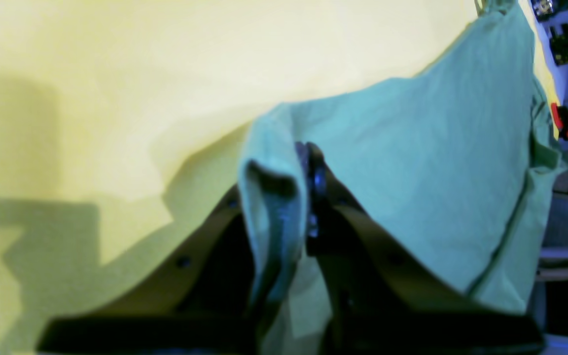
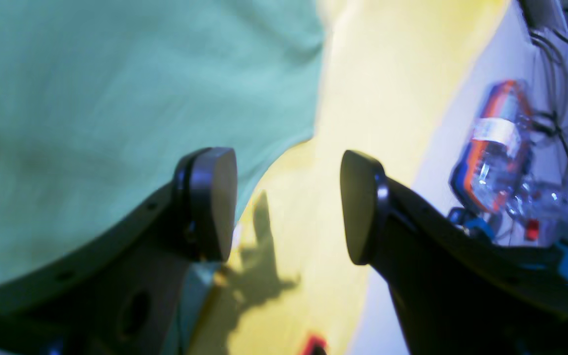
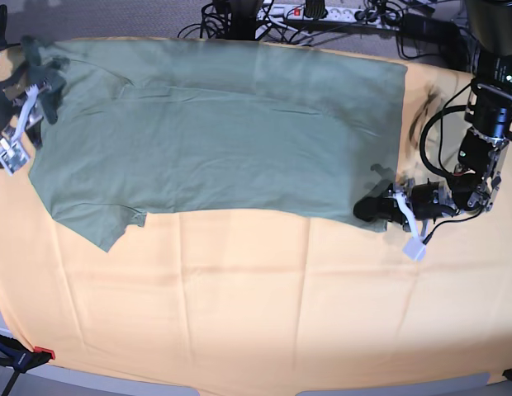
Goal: Fold the T-shirt properly
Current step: 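Move both grippers to the opposite long edge and grasp its corners, then lift the grasped edge and fold it over toward the first fold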
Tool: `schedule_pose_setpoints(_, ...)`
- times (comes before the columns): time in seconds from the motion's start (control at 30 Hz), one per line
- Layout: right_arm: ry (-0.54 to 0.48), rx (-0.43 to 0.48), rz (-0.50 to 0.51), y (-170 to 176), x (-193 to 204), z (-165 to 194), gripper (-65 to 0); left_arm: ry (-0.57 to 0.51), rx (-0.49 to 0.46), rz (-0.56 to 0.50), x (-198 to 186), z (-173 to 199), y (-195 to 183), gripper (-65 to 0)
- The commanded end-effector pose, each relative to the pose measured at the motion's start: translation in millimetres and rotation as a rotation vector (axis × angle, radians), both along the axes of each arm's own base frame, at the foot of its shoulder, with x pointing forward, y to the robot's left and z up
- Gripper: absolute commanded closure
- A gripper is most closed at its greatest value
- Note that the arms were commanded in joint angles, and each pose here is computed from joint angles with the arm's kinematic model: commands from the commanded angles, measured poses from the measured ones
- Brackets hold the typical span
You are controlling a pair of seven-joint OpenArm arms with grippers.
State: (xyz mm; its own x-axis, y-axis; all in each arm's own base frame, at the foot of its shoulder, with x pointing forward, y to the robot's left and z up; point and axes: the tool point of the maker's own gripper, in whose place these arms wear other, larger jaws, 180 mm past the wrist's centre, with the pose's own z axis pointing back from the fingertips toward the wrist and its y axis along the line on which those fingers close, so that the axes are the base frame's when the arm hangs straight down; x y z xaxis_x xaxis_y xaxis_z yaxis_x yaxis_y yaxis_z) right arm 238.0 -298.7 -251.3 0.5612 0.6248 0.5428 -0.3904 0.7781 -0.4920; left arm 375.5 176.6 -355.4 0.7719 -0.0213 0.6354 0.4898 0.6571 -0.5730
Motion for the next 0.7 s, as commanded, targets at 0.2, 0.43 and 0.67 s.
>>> schedule_pose_setpoints(0.2, -0.194, 0.296, -0.112, -12.0, 65.8, 7.8, -35.6, -0.042, 0.009, -0.005, 10.4, 11.1, -0.5, 0.0)
schedule_pose_setpoints(0.43, -0.180, 0.590, -0.252, -44.0, 122.0, -26.2, -35.6, -0.042, 0.004, -0.008, 10.5, 10.8, -3.3, 0.0)
schedule_pose_setpoints(0.67, -0.112, 0.807, -0.401, -67.3, 154.1, -58.1, -35.6, -0.039, 0.003, -0.008, 9.6, 9.8, -3.7, 0.0)
